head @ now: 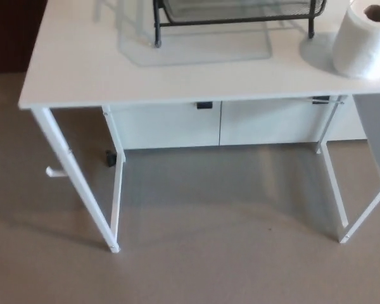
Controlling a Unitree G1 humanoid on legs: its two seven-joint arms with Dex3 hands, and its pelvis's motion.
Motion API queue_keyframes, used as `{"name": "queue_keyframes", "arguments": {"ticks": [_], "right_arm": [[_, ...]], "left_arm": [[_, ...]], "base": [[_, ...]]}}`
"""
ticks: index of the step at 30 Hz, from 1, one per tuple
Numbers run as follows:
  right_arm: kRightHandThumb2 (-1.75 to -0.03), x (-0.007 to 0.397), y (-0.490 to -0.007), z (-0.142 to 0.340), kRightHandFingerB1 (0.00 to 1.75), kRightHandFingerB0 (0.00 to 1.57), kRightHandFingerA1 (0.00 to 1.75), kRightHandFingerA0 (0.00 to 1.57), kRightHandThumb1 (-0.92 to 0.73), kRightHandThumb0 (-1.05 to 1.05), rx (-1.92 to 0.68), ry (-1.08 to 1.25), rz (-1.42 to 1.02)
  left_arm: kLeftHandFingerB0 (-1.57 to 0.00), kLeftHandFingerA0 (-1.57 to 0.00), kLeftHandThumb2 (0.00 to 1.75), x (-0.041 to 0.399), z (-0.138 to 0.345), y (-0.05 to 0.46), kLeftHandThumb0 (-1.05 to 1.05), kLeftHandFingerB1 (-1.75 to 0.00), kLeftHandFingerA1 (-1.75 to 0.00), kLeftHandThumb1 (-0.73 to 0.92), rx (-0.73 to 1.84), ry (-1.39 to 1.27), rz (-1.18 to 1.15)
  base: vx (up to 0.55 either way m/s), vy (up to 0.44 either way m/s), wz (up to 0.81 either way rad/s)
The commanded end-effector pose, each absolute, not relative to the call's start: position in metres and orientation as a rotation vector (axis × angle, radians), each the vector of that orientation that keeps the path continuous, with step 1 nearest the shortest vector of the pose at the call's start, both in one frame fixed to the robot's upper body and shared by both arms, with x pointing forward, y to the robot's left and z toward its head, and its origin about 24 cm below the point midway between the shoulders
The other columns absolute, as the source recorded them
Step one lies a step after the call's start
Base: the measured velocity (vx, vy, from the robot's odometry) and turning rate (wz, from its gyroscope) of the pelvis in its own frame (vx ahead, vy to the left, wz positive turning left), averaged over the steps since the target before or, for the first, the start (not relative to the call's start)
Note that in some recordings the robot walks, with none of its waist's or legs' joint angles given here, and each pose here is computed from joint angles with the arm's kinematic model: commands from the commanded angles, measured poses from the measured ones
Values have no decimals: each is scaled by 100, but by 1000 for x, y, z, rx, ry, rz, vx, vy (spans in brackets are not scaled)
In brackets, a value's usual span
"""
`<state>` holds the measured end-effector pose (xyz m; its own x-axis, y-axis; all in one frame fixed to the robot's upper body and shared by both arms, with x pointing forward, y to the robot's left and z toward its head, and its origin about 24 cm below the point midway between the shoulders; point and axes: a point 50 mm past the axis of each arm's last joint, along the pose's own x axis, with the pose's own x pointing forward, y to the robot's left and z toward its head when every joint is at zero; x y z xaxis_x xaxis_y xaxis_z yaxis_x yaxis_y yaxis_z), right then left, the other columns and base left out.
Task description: The robot walks towards a desk on which a file tray is kept in the middle and a toilet paper roll is kept on its right. The robot uses its right hand to hook on finger in the gap of the roll and grabs it, lifts it and places it on the tray.
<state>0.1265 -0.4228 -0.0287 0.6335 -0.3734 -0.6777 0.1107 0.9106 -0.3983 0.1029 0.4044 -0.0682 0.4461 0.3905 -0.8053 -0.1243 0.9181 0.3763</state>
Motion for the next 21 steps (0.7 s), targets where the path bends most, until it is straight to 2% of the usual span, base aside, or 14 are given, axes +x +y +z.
{"name": "queue_keyframes", "arguments": {"ticks": [1, 5, 6, 8, 9, 10, 12, 13, 15, 16, 17, 19, 20, 21], "right_arm": [[-99, 120, -423, -33, 48, 0, 50, 1, -44, -35, -241, 845, -333], [-82, 118, -423, -37, 28, 7, 38, 5, -48, -67, -145, 849, -365], [-84, 119, -423, -37, 33, 4, 44, 2, -44, -62, -132, 845, -368], [-82, 120, -423, -37, 31, 5, 42, 5, -48, -63, -112, 838, -371], [-88, 123, -424, -34, 37, 0, 46, 7, -49, -74, -210, 836, -331], [-97, 123, -425, -30, 49, 0, 50, 1, -35, -39, -314, 857, -286], [-95, 124, -424, -25, 40, 11, 46, 21, -64, -78, -553, 883, -200], [-97, 122, -425, -29, 48, 0, 49, 1, -36, -38, -409, 887, -265], [-97, 121, -424, -32, 48, 0, 49, 1, -36, -38, -345, 886, -290], [-63, 122, -425, -30, 26, 16, 33, 21, -71, -83, -424, 899, -263], [-92, 121, -426, -31, 36, 4, 46, 18, -55, -81, -417, 907, -273], [-97, 121, -424, -34, 47, 0, 49, 1, -39, -37, -279, 865, -327], [-84, 121, -426, -31, 38, 8, 43, 14, -54, -71, -264, 858, -310], [-60, 121, -426, -32, 27, 17, 33, 18, -63, -66, -258, 860, -331]], "left_arm": [[-3, -16, 125, 100, -65, 408, -105, -59, -76, 70, 296, 1056, 328], [-7, -14, 126, 100, -65, 408, -105, -59, -75, 73, 308, 1049, 312], [-5, -15, 71, 100, -65, 408, -105, -71, -88, 92, 307, 1055, 319], [-6, -18, 106, 99, -66, 408, -105, -66, -78, 68, 308, 1065, 328], [-9, -18, 104, 99, -66, 408, -105, -68, -78, 67, 309, 1070, 321], [-7, -18, 72, 99, -65, 409, -105, -71, -88, 92, 306, 1069, 322], [-10, -19, 71, 99, -65, 408, -105, -71, -87, 92, 317, 1061, 318], [-5, -20, 106, 99, -65, 409, -105, -65, -78, 67, 313, 1062, 321], [-5, -20, 106, 99, -65, 409, -105, -65, -78, 67, 311, 1062, 322], [-4, -20, 106, 98, -65, 409, -105, -65, -78, 66, 283, 1053, 332], [-3, -18, 70, 98, -65, 409, -105, -72, -89, 92, 284, 1050, 325], [-6, -20, 107, 98, -65, 409, -105, -67, -78, 68, 309, 1055, 314], [-8, -21, 71, 99, -65, 408, -105, -73, -89, 92, 304, 1054, 322], [-3, -35, 126, 99, -65, 409, -104, -63, -83, 73, 333, 1065, 312]], "base": [[194, -72, -3], [161, -29, -8], [158, -11, -9], [144, 35, -4], [170, 103, 5], [112, 287, -3], [100, 261, -6], [124, 105, 4], [80, 3, 11], [68, -33, 13], [67, -81, 9], [67, -81, 9], [60, -180, 9], [41, -156, 3]]}}
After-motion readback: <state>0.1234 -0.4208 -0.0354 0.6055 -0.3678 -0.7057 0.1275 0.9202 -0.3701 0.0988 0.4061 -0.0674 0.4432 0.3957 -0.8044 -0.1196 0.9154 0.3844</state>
